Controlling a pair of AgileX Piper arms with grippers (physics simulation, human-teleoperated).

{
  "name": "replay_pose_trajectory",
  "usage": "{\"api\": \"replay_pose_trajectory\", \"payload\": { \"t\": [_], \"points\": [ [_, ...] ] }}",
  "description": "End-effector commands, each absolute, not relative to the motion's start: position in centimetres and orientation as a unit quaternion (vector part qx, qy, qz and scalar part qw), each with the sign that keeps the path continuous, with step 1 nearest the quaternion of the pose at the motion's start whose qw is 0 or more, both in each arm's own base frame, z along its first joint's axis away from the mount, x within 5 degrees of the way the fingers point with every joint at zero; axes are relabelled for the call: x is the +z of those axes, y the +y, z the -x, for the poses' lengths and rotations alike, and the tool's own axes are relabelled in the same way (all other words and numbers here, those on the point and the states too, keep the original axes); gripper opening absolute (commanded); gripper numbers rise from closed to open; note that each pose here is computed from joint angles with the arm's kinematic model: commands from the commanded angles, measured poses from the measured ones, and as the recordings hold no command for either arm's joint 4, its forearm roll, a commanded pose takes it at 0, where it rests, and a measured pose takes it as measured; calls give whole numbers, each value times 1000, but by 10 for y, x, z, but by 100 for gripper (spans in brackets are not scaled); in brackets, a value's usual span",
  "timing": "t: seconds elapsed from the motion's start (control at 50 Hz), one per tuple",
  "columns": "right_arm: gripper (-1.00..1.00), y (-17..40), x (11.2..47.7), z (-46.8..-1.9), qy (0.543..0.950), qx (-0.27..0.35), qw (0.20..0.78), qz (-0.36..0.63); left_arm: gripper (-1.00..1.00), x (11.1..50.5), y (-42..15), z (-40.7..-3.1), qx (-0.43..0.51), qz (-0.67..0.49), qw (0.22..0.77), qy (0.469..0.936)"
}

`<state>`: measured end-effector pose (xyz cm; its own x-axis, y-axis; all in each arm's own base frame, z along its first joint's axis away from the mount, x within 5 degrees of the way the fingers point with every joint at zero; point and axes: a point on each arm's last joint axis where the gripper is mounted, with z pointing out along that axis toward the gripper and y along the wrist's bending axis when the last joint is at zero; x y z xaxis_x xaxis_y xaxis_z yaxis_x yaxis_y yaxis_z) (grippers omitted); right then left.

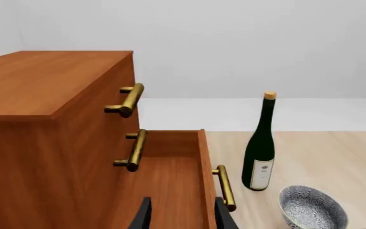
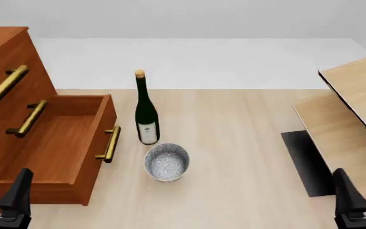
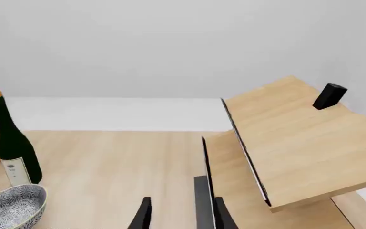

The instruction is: Close the bottom drawer of the cabinet and open the top drawer.

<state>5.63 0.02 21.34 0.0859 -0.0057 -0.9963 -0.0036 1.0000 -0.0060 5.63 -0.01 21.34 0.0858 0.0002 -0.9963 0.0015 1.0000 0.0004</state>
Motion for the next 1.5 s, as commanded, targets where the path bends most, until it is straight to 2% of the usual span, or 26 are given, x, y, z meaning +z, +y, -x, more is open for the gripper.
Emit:
{"api": "replay_pose_trajectory", "payload": {
  "t": [0.02, 0.28, 0.44, 0.5, 0.54, 0.58, 0.74, 0.88, 0.96, 1.02, 1.1, 1.16, 1.22, 1.26, 1.5],
  "points": [
    [100, 1, 213, -57, 680, 2, 733, 6, 100, 214, -1, -57, -3, -4, 735, 678],
    [100, 1, 213, -57, 681, 4, 732, 7, 100, 215, -1, -60, -1, -10, 733, 680],
    [100, 1, 213, -57, 680, 3, 733, 6, 100, 238, -3, -65, -16, -12, 740, 672],
    [100, 1, 214, -57, 680, 4, 733, 7, 100, 250, -5, -72, -25, -21, 739, 673],
    [100, 1, 214, -57, 680, 4, 734, 7, 100, 246, -8, -96, -16, -43, 709, 704],
    [100, 1, 215, -56, 677, 5, 736, 5, 100, 256, -8, -96, -24, -38, 719, 694],
    [100, 1, 215, -57, 677, 5, 736, 4, 100, 290, -23, -120, -71, -62, 700, 708],
    [100, 1, 215, -57, 678, 9, 735, 0, 100, 304, -45, -144, -137, -70, 655, 740],
    [100, 0, 216, -57, 677, 8, 736, -2, 100, 308, -51, -160, -116, -95, 626, 765],
    [100, 0, 216, -59, 677, 7, 736, -3, 100, 326, -49, -172, -116, -70, 606, 784],
    [100, 0, 217, -58, 677, 7, 736, -1, 100, 336, -56, -174, -143, -58, 593, 790],
    [100, 0, 217, -59, 677, 7, 736, -2, 100, 336, -61, -179, -143, -67, 576, 802],
    [100, 0, 219, -60, 676, 8, 736, -2, 100, 320, -74, -189, -165, -57, 523, 834],
    [100, 0, 219, -60, 676, 8, 736, -3, 100, 316, -80, -191, -175, -54, 507, 842],
    [100, 1, 217, -59, 677, 10, 736, -2, 100, 304, -99, -198, -210, -18, 442, 872]
  ]
}}
